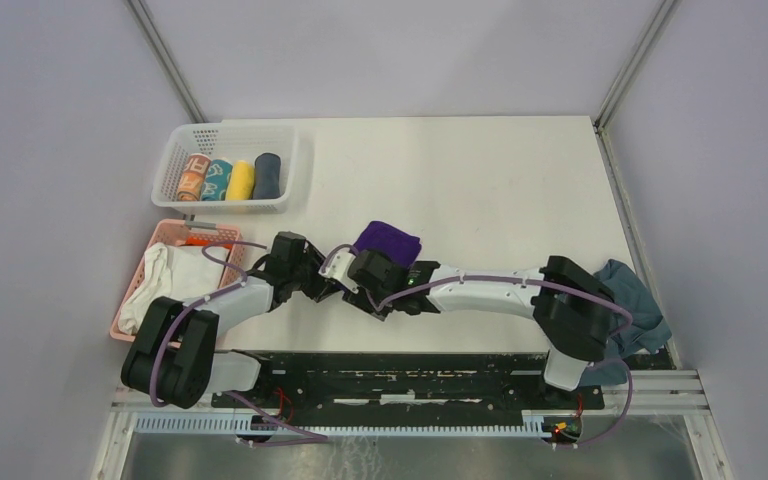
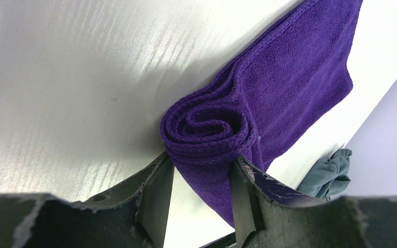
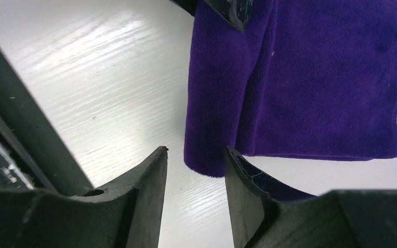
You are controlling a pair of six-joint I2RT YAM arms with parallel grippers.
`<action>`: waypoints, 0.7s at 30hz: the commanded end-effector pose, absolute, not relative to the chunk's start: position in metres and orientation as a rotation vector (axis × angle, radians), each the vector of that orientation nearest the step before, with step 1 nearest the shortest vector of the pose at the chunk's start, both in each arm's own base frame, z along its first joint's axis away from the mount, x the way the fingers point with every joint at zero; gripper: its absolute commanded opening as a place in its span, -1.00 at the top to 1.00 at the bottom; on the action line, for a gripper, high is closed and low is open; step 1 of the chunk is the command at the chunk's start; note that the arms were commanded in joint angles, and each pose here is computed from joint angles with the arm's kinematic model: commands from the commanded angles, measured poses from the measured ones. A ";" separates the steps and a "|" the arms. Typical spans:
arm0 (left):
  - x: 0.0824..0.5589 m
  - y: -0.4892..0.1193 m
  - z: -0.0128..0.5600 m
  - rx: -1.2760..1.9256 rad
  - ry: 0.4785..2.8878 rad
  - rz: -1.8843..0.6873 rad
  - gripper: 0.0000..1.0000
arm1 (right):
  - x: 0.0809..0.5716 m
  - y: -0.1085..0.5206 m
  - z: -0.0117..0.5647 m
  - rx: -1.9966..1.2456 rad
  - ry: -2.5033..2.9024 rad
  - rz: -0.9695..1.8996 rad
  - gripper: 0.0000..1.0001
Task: Roll the towels
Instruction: Roll the towel at the center of the board.
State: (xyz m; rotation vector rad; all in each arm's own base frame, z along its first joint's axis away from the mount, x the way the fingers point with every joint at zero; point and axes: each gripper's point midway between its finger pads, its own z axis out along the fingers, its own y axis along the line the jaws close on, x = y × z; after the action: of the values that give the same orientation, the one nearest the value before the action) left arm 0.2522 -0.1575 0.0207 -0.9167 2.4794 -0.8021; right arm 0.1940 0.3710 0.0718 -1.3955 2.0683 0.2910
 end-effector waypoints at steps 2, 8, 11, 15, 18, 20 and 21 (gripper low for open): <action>0.228 -0.127 -0.014 -1.018 2.565 -0.544 -0.02 | 0.213 0.370 0.050 -1.409 2.045 0.120 -0.03; 0.228 -0.128 -0.014 -1.012 2.567 -0.549 -0.04 | 0.211 0.363 0.021 -1.475 2.090 0.060 -0.04; 0.229 -0.128 -0.014 -1.013 2.567 -0.548 -0.06 | 0.211 0.360 0.011 -1.513 2.107 0.018 -0.04; 0.230 -0.129 -0.014 -1.008 2.569 -0.552 -0.10 | 0.211 0.355 0.000 -1.543 2.139 -0.017 -0.02; 0.233 -0.129 -0.012 -1.004 2.567 -0.544 -0.14 | 0.208 0.351 -0.006 -1.567 2.179 -0.008 0.17; 0.237 -0.127 -0.009 -0.996 2.555 -0.530 -0.19 | 0.206 0.348 -0.006 -1.572 2.210 0.023 0.34; 0.240 -0.126 -0.006 -0.990 2.547 -0.525 -0.21 | 0.204 0.347 -0.005 -1.571 2.228 0.057 0.43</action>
State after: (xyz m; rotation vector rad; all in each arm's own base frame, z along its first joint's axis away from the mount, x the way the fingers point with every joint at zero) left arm 0.2574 -0.1578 0.0235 -0.9172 2.4712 -0.7967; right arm 0.2205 0.3647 0.0201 -1.4903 2.0993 0.0159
